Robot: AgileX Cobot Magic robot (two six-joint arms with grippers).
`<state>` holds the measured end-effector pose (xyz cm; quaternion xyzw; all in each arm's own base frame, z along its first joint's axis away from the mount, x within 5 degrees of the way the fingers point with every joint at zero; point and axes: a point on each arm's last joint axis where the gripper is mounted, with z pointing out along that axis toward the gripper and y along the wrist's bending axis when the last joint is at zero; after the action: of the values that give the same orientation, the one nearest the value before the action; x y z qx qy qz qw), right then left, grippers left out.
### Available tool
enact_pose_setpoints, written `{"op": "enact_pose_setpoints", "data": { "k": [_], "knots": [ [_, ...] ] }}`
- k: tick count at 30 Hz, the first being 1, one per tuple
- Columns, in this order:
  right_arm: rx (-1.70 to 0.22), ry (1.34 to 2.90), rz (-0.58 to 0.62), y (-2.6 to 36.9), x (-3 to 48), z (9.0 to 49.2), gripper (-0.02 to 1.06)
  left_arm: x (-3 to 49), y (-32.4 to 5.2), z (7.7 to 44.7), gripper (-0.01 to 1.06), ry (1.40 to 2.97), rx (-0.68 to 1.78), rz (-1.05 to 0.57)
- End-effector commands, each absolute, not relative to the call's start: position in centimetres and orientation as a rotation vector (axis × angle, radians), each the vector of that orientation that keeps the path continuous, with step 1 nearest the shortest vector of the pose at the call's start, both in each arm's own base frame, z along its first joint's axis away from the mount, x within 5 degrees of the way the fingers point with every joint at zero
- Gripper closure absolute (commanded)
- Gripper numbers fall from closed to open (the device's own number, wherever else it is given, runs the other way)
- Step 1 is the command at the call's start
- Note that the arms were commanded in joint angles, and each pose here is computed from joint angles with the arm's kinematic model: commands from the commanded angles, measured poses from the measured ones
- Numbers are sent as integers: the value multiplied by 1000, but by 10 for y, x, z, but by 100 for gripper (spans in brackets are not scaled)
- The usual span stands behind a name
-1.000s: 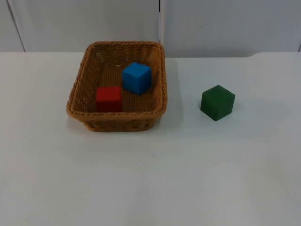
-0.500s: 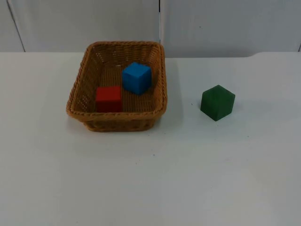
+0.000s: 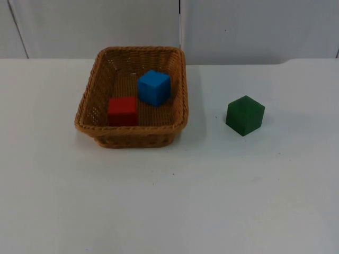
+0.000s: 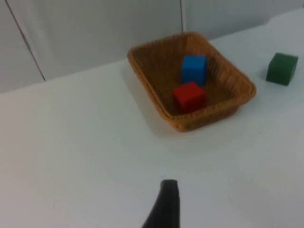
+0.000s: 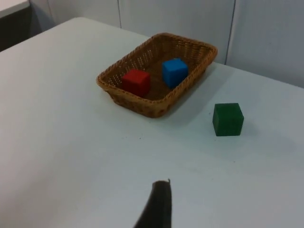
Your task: Pick up one cube with each hand and place exactly two cubes into the same basket, leaving the remaining cube outside.
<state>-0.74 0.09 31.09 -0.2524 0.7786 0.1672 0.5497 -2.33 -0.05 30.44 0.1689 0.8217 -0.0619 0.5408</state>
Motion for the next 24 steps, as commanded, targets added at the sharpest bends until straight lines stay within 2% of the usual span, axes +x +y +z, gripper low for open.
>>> {"op": "enact_pose_setpoints", "data": {
  "k": [1, 10, 24],
  "knots": [
    [-592, 1845, 387, -2, -11, 308, 30, -21, -1, 298, 30, 1979, 396, -148],
    [-623, 1934, 375, -1, -10, 287, 30, -8, -4, 276, 30, 2037, 391, -154],
    [-633, 1967, 369, 0, -9, 280, 30, -6, -3, 275, 30, 2042, 322, -183]
  ]
}}
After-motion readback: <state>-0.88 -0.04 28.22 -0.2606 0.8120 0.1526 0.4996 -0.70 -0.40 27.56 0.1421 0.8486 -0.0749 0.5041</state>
